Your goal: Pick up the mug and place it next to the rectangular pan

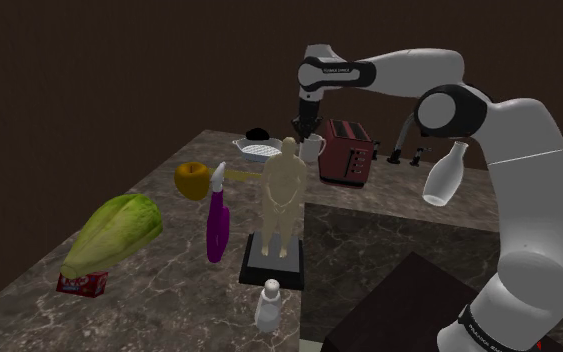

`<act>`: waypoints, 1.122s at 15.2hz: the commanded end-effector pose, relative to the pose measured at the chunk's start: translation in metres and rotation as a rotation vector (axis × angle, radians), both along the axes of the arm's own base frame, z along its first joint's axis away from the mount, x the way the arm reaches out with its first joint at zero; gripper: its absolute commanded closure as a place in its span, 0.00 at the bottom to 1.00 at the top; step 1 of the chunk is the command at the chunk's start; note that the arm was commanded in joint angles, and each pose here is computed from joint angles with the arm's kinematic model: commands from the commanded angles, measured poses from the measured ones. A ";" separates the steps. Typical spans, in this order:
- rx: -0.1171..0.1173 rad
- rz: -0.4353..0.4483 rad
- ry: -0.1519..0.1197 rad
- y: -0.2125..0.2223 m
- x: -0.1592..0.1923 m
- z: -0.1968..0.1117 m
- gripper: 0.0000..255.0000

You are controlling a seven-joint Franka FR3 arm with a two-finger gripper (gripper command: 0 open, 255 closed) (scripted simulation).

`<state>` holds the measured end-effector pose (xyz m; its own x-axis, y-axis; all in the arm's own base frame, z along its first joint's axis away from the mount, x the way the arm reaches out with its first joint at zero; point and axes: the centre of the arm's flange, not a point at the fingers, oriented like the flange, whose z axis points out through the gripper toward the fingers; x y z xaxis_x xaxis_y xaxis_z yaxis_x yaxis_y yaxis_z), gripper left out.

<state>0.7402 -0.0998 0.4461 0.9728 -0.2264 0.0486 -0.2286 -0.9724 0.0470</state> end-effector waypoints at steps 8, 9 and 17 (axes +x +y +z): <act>-0.001 -0.002 0.002 -0.001 -0.001 -0.048 1.00; -0.001 -0.002 0.002 -0.001 -0.001 -0.054 1.00; -0.001 -0.002 0.002 -0.001 -0.001 -0.085 1.00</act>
<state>0.7399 -0.0986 0.3722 0.9723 -0.2254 0.0623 -0.2283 -0.9725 0.0456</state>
